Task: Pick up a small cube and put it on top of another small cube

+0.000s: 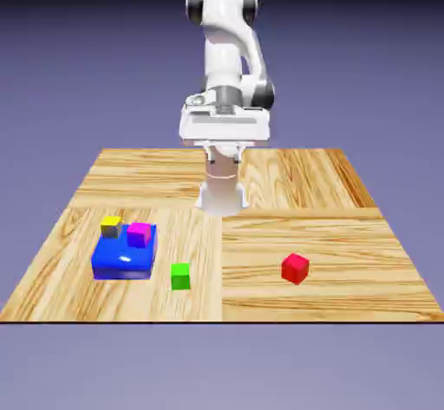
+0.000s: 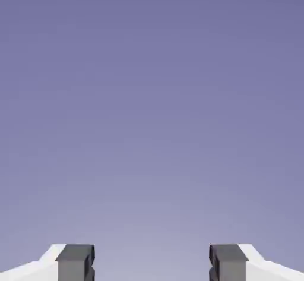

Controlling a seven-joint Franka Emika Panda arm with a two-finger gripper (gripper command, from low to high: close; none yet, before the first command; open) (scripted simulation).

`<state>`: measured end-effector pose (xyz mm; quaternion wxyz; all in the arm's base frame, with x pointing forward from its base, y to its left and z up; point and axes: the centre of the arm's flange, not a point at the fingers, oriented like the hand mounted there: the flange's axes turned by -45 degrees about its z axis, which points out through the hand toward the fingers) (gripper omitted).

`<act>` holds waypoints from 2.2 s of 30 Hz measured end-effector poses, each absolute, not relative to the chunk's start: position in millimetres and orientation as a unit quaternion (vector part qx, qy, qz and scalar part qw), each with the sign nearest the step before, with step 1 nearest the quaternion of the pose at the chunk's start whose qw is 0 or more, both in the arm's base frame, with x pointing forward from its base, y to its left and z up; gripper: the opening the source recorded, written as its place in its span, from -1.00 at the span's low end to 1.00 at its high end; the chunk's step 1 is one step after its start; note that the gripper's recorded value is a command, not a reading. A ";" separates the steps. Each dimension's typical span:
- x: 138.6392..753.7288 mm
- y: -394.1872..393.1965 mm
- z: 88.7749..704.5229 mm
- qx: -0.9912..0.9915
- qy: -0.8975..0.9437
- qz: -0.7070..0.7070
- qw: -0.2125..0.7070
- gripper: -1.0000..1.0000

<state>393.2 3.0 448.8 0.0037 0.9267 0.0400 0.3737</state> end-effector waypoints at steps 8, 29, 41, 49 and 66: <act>412.8 -4.3 380.2 0.950 0.140 0.279 -0.013 0.00; 407.5 -25.4 211.4 0.907 0.414 0.064 -0.039 0.00; 394.3 -55.0 167.2 0.829 0.559 -0.012 -0.021 0.00; 396.0 -75.2 168.8 0.756 0.653 -0.042 0.013 0.00; 401.8 -98.1 150.1 0.672 0.734 -0.081 0.052 0.00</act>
